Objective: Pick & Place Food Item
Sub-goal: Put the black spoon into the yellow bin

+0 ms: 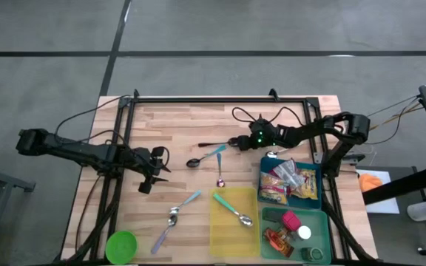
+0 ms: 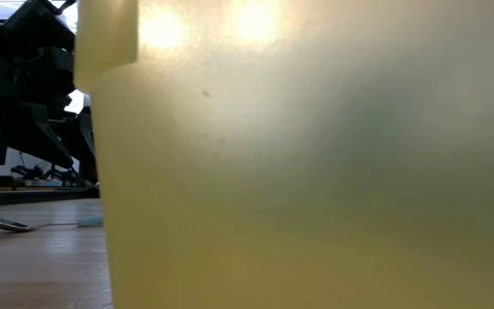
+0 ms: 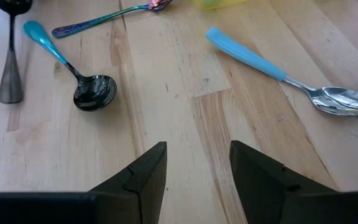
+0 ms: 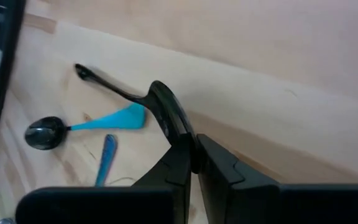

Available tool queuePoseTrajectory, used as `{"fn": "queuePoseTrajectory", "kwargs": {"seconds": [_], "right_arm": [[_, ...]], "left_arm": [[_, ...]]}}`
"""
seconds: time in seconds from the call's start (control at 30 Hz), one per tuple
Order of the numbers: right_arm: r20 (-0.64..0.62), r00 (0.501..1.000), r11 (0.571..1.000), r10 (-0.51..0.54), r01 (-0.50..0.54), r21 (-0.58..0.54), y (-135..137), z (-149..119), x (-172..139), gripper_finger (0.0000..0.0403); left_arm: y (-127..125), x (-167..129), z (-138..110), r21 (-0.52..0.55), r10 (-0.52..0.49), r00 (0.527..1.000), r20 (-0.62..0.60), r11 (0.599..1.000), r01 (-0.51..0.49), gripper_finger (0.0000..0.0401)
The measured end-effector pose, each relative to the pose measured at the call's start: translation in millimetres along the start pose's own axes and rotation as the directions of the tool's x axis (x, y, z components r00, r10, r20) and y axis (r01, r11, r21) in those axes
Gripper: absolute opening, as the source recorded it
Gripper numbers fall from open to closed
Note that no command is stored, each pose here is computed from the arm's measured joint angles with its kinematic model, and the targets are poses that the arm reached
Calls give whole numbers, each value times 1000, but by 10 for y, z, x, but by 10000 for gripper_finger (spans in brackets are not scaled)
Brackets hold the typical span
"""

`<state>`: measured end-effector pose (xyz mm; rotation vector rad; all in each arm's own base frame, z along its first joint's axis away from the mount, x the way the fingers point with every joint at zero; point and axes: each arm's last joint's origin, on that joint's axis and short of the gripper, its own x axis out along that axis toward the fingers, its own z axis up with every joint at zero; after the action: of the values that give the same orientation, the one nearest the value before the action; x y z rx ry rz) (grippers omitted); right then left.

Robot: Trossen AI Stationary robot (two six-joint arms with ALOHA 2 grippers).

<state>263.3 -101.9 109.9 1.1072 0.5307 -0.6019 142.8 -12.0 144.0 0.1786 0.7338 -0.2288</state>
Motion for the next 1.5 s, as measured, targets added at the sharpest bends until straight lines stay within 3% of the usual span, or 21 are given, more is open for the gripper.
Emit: {"fn": "queuePoseTrajectory", "kwargs": {"seconds": [0.37, 0.7, 0.87, 1.1, 1.23, 1.33, 1.5], "right_arm": [[90, 986, 986, 142, -132, -103, 140, 83, -15, 17], [76, 982, 976, 172, -159, -151, 195, 35, -16, 17], [72, 964, 946, 257, -235, -225, 361, -38, -88, 17], [-15, 898, 837, 440, -416, -354, 695, -163, -407, 17], [-141, 841, 735, 523, -528, -426, 843, -263, -660, 17], [-241, 804, 655, 543, -585, -479, 917, -385, -840, 17], [-333, 774, 574, 538, -626, -529, 990, -595, -1082, 17]], "left_arm": [[0, 0, -1, -2, 0, 1000, 0, 1000, 0, 174], [0, 0, -1, -2, 0, 1000, 0, 1000, 0, 174], [-1, 0, -1, -1, 0, 1000, -1, 1000, 0, 174], [0, 0, -1, 0, 0, 1000, 0, 1000, 0, 174], [0, 0, 1, 1, 0, 1000, 1, 1000, 0, 174], [0, 0, 1, 1, 1, 1000, 1, 1000, -1, 174], [0, 0, 0, 0, 0, 1000, 0, 1000, 0, 174]]}}
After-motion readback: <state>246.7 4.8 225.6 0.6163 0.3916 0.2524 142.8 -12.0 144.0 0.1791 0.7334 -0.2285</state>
